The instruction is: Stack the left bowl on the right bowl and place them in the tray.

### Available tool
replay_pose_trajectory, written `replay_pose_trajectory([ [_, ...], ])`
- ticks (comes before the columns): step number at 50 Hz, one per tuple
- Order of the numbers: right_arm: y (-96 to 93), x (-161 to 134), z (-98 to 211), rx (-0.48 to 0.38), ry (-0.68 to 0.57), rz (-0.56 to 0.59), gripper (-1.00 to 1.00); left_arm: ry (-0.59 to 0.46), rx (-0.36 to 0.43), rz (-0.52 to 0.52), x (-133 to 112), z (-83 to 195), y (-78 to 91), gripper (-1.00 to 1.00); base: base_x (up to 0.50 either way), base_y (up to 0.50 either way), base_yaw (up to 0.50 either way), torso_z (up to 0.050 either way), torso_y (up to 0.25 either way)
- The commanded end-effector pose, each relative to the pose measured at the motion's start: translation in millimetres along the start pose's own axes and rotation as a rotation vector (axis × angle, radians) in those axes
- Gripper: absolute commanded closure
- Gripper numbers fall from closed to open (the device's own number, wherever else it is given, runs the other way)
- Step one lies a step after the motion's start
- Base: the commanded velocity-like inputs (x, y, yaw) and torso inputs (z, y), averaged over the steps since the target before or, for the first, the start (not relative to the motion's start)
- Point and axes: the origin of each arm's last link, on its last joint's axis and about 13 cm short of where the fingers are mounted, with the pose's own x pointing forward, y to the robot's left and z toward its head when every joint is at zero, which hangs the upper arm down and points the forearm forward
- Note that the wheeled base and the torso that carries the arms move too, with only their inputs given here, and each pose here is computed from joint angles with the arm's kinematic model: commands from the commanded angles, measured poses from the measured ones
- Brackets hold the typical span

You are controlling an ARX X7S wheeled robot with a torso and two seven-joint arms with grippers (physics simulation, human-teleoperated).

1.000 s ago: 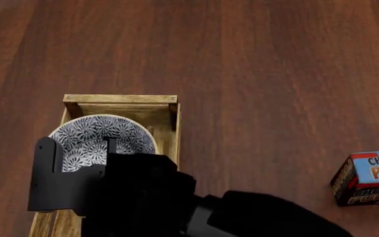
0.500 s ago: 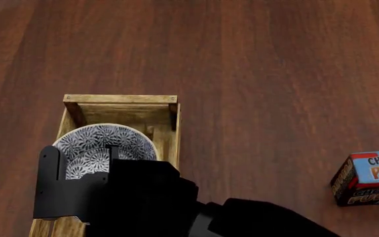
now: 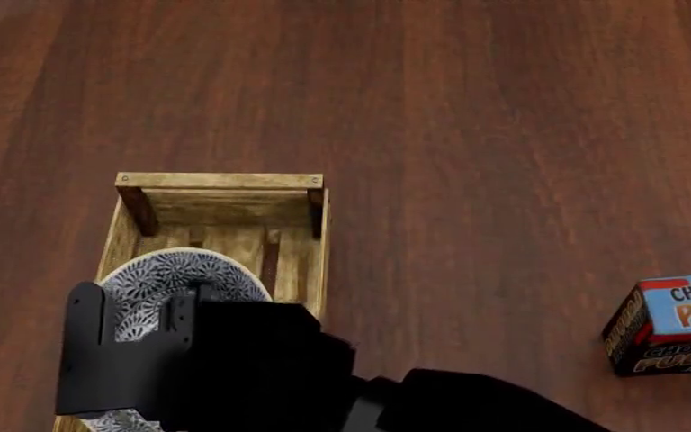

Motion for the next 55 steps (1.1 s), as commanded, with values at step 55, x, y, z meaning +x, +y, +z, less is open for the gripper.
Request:
replay_pose_trajectory([
  [55,32.1,-24.6,40.1,-0.108,0.026,-0.029,-1.0,-0.008,-0.003,0.008,-0.8,2.4,1.4,-1.0,0.0,0.0,0.0,0.0,0.0],
])
